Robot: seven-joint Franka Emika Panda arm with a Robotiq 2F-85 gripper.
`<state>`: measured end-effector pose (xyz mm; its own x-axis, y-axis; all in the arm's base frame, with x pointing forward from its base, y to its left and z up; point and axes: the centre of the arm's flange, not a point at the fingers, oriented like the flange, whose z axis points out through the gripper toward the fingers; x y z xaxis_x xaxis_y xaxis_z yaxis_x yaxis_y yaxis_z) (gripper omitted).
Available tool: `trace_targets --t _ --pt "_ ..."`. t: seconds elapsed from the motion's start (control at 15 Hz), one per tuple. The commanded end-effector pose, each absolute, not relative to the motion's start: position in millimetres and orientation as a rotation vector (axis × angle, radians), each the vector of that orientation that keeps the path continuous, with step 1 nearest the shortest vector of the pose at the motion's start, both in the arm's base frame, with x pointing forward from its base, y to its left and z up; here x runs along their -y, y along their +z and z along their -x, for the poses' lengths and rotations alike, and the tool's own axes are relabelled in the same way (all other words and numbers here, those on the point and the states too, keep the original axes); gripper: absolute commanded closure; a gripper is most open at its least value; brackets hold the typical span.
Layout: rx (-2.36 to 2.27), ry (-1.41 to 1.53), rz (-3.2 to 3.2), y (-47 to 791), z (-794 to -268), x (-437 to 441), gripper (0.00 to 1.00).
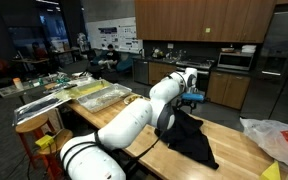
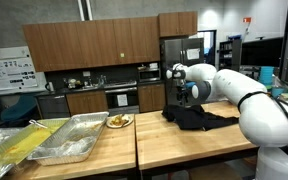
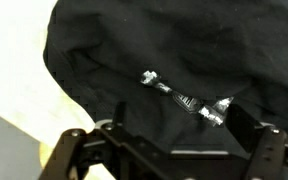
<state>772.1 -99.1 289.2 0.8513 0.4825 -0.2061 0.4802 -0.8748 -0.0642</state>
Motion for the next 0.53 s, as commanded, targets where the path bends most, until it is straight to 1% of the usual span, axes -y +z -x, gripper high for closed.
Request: trace_targets --t 0.0,0.27,0.47 --pt "0.497 0.226 3.038 271.8 -760.0 92.2 0.0" --pt "0.178 0.106 3.074 244.8 -769.2 71.5 0.0" --pt "-0.059 0.003 3.082 220.0 -791.2 44.2 0.0"
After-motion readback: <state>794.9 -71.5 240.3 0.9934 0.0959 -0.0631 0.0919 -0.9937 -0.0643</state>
